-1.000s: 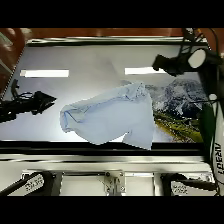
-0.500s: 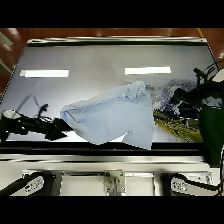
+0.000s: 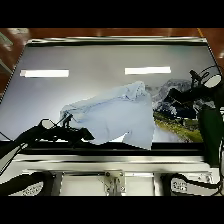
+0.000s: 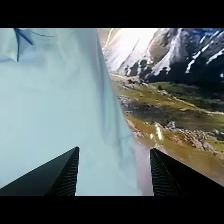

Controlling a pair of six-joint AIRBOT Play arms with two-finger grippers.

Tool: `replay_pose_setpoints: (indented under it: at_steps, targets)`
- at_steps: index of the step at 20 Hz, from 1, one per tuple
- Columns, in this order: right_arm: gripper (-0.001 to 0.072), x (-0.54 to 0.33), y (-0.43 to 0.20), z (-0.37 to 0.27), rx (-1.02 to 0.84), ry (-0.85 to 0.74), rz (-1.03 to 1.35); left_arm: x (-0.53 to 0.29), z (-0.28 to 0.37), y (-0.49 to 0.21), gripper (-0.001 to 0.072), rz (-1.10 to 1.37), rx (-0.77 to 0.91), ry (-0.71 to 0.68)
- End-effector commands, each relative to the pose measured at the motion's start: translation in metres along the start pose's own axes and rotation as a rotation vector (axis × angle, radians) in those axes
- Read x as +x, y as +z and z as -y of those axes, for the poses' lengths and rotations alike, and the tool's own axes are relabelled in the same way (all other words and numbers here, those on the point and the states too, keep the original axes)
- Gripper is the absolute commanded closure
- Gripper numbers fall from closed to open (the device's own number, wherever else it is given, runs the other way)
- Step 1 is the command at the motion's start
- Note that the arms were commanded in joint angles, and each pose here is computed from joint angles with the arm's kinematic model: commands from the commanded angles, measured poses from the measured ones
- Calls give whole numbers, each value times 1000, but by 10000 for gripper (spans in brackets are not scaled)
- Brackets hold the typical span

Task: Fold the shirts.

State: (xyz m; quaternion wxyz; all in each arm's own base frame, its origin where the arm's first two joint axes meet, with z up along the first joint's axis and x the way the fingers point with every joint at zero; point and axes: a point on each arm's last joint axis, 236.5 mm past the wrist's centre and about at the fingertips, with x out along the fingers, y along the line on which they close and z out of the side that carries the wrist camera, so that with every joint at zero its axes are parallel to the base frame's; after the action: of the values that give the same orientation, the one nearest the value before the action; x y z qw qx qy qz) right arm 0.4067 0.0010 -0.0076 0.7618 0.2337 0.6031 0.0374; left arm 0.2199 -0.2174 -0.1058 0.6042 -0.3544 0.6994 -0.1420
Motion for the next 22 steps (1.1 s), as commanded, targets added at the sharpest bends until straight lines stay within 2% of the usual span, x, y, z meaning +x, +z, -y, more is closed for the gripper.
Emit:
replay_pose_setpoints:
  at_steps: [1,2,3,4,10,15,18,19,21,22]
  targets:
    - [157,13,3,3,15,9,-6,26,9,10,132,60,-48,-6]
    - [148,16,2,4,16,9,-14,31,10,8,306,52,-53,-6]
    - [75,20,1,5,17,8,-24,34,10,7,541,44,-38,1]
    - [76,24,-2,7,23,10,-41,34,11,7,665,44,-13,-1]
    - [76,76,-37,-3,-85,29,-227,13,37,8,665,97,63,-59]
    - [77,107,-69,-9,-54,122,-386,-6,52,13,665,147,100,-99]
    - [81,112,-72,-6,-53,120,-402,-6,53,13,665,149,102,-101]
    - [142,113,-72,-8,-60,118,-400,-7,54,13,665,151,105,-102]
    - [404,115,-76,-15,-81,118,-412,-9,53,14,665,162,124,-93]
    - [584,117,-81,-21,-101,119,-424,-12,51,15,665,167,147,-79]
